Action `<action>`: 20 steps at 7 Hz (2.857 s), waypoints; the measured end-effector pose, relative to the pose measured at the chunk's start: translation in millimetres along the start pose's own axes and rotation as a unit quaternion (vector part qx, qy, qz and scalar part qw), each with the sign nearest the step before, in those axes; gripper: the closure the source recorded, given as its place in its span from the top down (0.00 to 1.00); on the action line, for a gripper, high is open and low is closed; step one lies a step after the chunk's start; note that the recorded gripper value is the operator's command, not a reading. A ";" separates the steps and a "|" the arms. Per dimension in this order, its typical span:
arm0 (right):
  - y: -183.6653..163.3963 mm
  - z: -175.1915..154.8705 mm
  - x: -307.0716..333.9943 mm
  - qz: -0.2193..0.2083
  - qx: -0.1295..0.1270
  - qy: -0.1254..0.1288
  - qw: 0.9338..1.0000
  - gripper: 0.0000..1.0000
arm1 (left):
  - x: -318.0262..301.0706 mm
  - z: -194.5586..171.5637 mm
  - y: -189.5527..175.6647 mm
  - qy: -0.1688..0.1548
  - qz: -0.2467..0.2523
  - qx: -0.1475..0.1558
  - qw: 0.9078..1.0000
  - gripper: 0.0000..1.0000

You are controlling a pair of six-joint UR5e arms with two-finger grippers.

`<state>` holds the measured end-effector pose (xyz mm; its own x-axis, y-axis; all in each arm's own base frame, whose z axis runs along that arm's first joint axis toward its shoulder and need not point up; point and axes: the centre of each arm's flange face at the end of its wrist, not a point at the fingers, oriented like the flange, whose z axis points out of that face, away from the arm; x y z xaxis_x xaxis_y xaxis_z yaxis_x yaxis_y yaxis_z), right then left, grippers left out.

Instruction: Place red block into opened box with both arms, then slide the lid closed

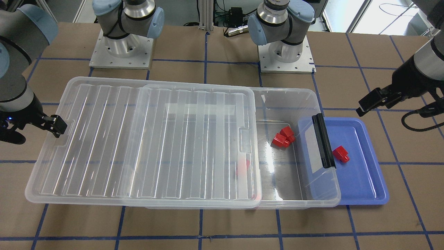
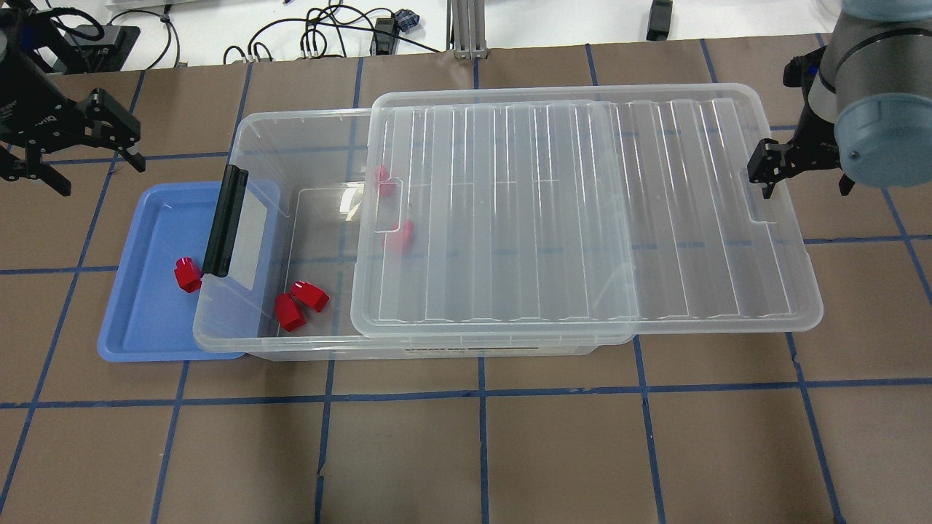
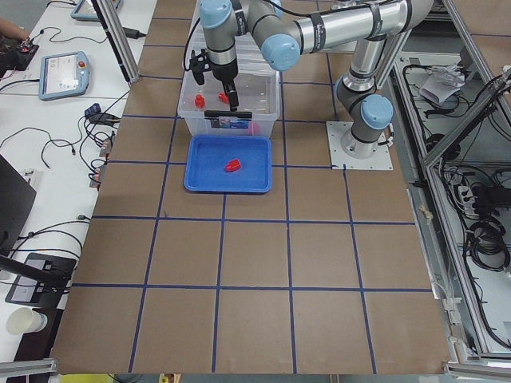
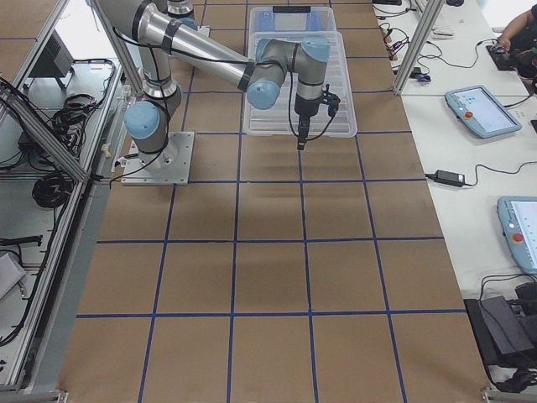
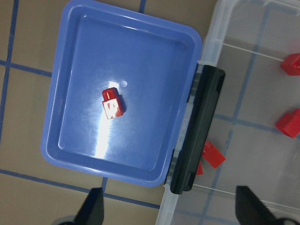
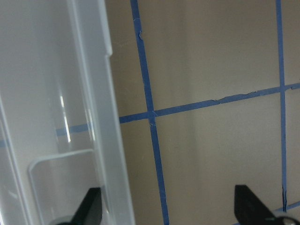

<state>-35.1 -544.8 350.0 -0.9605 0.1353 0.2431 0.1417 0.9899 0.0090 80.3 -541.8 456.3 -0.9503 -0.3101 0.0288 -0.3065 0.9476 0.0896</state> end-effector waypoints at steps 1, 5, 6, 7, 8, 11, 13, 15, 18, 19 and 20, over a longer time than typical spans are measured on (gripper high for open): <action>0.9 -3.5 0.8 0.000 -0.001 0.000 1.000 1.00 | -7.4 13.3 -12.4 0.001 -0.003 -0.006 1.000 1.00; 12.8 -109.7 -54.3 -0.057 0.057 -0.044 0.996 1.00 | -57.9 89.5 -43.6 0.020 -0.042 -0.044 0.998 1.00; 21.6 -148.6 -82.5 -0.073 0.059 -0.059 0.994 1.00 | -64.5 120.9 -52.2 0.035 -0.042 -0.038 0.998 1.00; 31.9 -169.8 -104.6 -0.079 0.050 -0.072 0.993 1.00 | -67.2 151.7 -56.2 0.038 -0.021 -0.021 0.999 1.00; 39.8 -177.0 -116.2 -0.083 0.036 -0.078 0.993 1.00 | -68.3 177.6 -57.3 0.035 0.010 0.004 0.999 1.00; 46.8 -177.9 -124.2 -0.082 0.016 -0.090 0.992 1.00 | -68.9 234.5 -44.0 0.024 0.034 0.000 0.999 0.77; 47.3 -177.1 -126.1 -0.078 0.014 -0.097 0.992 1.00 | -69.2 257.1 -41.9 0.023 0.034 -0.022 0.999 0.59; 47.3 -176.3 -126.4 -0.078 0.012 -0.098 0.992 1.00 | -69.2 267.0 -40.7 0.024 0.029 -0.031 0.999 0.26; 46.9 -175.1 -126.7 -0.078 0.011 -0.097 0.992 1.00 | -67.7 243.7 -51.8 0.021 0.030 -0.018 0.999 0.16; 46.9 -174.8 -126.7 -0.078 0.010 -0.097 0.992 1.00 | -65.4 208.6 -66.2 0.021 0.033 -0.016 0.999 0.16; 46.8 -174.3 -126.4 -0.078 0.009 -0.097 0.992 1.00 | -57.1 161.5 -81.5 0.021 0.038 -0.020 0.999 0.16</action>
<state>134.7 -523.1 488.7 -0.9987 -0.0151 0.0489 -0.0144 0.9998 0.0131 150.6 -589.1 286.5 -0.9674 -0.2406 0.0796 -0.2298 0.9652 0.1248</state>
